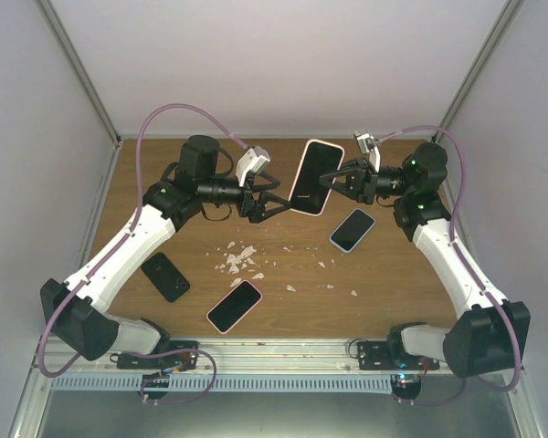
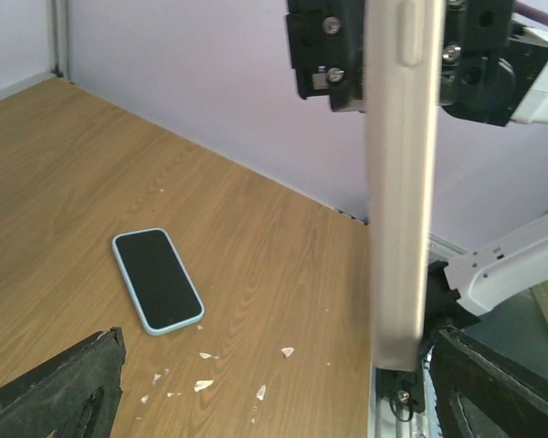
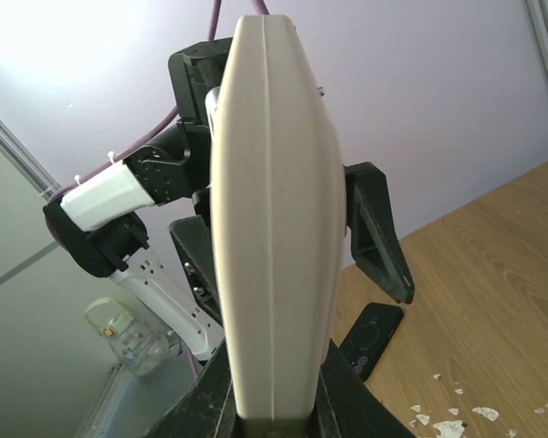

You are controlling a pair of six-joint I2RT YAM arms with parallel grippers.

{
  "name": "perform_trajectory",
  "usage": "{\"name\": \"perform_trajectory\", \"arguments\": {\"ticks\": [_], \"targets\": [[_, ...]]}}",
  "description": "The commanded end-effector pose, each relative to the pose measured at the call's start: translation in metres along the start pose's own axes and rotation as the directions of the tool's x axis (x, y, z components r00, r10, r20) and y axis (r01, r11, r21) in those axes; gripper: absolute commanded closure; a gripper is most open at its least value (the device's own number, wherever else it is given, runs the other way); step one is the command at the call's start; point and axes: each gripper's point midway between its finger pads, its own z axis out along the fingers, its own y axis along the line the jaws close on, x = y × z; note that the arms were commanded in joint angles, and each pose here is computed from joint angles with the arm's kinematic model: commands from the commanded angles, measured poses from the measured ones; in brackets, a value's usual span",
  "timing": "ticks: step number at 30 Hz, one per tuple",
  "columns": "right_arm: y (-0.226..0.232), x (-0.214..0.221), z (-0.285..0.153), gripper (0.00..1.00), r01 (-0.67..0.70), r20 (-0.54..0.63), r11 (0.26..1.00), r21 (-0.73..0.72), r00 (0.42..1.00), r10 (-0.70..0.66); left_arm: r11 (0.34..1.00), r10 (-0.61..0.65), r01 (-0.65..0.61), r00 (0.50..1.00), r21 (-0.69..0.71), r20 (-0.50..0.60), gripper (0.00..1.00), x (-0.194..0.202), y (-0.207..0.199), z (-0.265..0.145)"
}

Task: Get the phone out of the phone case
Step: Remove the phone case from the phone.

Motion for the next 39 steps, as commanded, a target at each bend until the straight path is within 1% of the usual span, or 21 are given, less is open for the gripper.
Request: {"name": "perform_trajectory", "arguments": {"ticks": [1, 13, 25, 39], "targets": [[0.018, -0.012, 0.000, 1.00, 0.083, 0.022, 0.996, -0.012, 0.996, -0.083, 0.998, 0.040, -0.039, 0.999, -0.052, 0.019, 0.10, -0.009, 0.007, 0.001], [0.027, -0.013, 0.000, 0.99, 0.080, 0.023, 0.996, -0.038, 0.997, -0.079, 0.994, 0.015, -0.015, 1.000, -0.112, -0.003, 0.14, 0.002, 0.024, 0.005], [0.039, -0.016, -0.001, 1.00, 0.066, 0.028, 0.995, -0.073, 0.998, -0.064, 0.991, -0.010, 0.009, 1.000, -0.133, -0.001, 0.15, 0.007, 0.034, 0.004], [0.056, -0.015, -0.004, 1.00, 0.080, 0.033, 0.991, -0.106, 0.996, -0.077, 0.984, -0.043, 0.044, 0.999, -0.174, 0.010, 0.18, 0.010, 0.049, -0.003]]}}
